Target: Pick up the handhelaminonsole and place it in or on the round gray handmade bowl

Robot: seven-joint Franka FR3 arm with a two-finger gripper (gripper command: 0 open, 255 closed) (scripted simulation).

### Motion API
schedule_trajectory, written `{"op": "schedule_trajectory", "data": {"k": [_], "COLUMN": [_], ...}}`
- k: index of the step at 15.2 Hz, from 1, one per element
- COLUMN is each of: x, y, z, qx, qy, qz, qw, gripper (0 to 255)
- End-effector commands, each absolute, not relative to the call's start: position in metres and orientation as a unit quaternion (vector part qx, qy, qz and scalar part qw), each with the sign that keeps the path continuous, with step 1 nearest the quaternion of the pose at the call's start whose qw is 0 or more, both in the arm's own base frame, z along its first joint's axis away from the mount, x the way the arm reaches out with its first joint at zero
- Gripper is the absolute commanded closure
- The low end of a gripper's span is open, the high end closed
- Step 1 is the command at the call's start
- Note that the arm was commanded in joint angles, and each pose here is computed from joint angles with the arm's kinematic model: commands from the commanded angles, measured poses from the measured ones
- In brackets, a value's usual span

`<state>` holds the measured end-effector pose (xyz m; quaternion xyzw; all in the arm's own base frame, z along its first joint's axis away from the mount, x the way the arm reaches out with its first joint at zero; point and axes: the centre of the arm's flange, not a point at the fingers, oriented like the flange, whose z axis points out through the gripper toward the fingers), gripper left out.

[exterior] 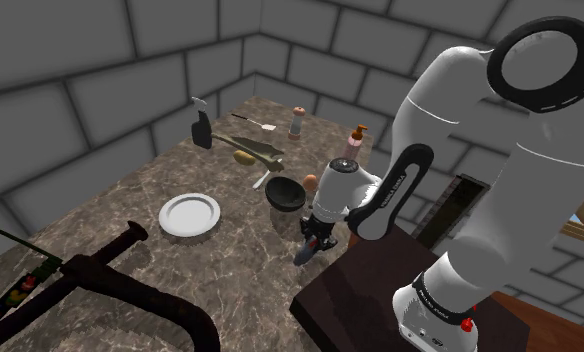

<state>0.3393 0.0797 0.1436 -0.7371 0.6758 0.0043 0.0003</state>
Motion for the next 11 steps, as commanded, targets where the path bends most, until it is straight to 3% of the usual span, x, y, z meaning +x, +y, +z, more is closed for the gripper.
{"op": "schedule_trajectory", "data": {"k": [1, 11], "x": [0.34, 0.34], "y": [0.08, 0.08], "z": [0.154, 0.207], "qx": [-0.737, -0.737], "qy": [0.676, 0.676], "qz": [0.004, 0.004], "qw": [0.0, 0.0], "gripper": [255, 255]}}
